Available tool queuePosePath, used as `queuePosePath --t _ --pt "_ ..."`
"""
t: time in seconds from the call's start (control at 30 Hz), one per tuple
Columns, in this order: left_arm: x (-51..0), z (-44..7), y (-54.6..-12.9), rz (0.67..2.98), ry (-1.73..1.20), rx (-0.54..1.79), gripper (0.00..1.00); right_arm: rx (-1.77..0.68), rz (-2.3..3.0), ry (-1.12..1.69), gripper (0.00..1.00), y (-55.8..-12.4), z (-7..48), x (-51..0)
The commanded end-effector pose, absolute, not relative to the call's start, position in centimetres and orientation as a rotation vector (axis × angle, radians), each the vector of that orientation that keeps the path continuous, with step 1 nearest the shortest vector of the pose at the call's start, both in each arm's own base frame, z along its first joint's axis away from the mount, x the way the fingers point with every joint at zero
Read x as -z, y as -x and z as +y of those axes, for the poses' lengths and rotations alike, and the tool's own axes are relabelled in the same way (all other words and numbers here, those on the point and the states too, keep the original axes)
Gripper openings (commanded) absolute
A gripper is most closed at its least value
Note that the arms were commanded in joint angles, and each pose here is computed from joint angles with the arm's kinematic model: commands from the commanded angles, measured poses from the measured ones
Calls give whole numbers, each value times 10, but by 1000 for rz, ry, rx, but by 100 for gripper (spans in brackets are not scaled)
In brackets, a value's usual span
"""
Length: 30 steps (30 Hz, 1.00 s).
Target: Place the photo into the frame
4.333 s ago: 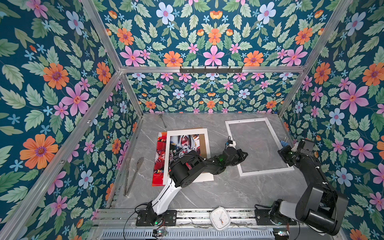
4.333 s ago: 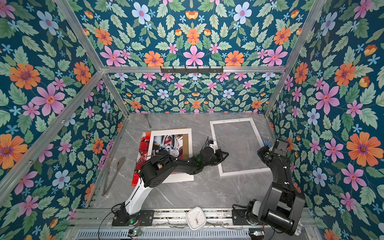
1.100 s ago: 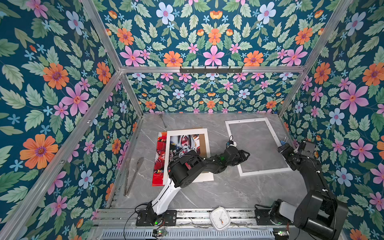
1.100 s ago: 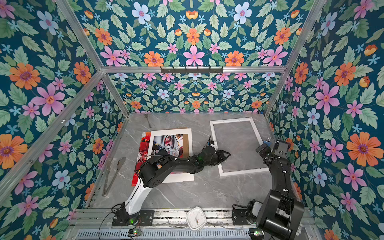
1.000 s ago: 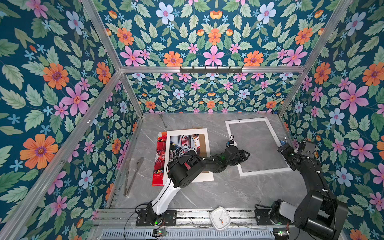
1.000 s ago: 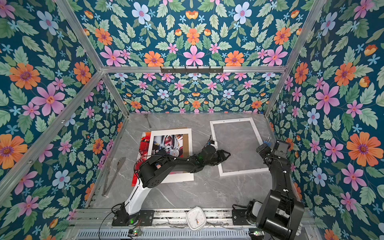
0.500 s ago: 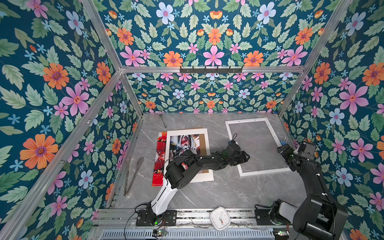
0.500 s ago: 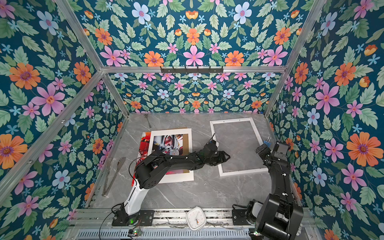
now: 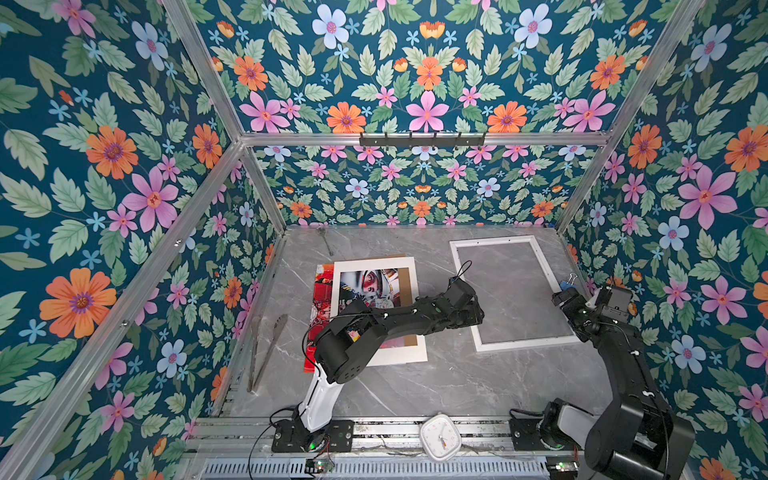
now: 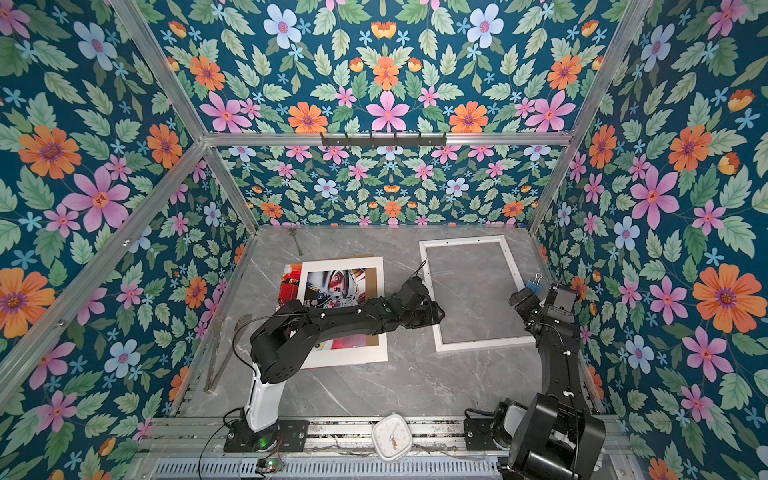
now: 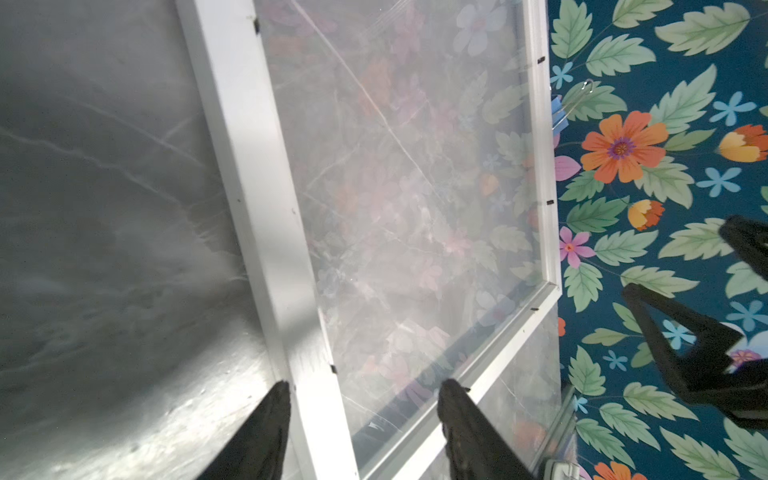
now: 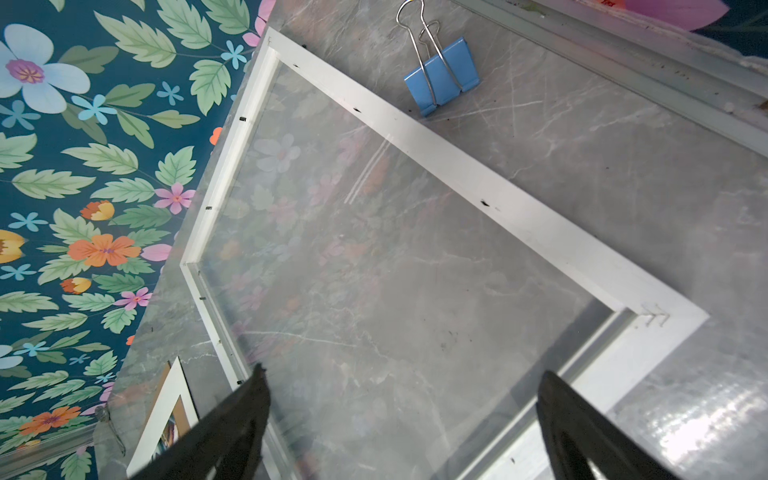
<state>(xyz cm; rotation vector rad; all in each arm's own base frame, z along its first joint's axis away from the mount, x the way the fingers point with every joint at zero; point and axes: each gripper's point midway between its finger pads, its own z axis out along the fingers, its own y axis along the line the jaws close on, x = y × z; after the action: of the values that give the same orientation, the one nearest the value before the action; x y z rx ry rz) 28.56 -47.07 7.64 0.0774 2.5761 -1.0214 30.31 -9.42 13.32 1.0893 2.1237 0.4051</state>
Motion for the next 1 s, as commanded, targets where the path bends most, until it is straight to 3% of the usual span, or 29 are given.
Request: queuePosePath --t 0.0,0.37,0.97 --pt "-72 -462 -290 2586 -102 955 60 -416 2111 -1074 99 -308 -93 -138" --pt "-55 -449 -332 2609 -155 702 42 -468 2145 -1041 99 -311 -85 -139" --pt "-40 -459 -350 2605 -161 668 43 -540 2154 -1016 99 -313 -73 -140"
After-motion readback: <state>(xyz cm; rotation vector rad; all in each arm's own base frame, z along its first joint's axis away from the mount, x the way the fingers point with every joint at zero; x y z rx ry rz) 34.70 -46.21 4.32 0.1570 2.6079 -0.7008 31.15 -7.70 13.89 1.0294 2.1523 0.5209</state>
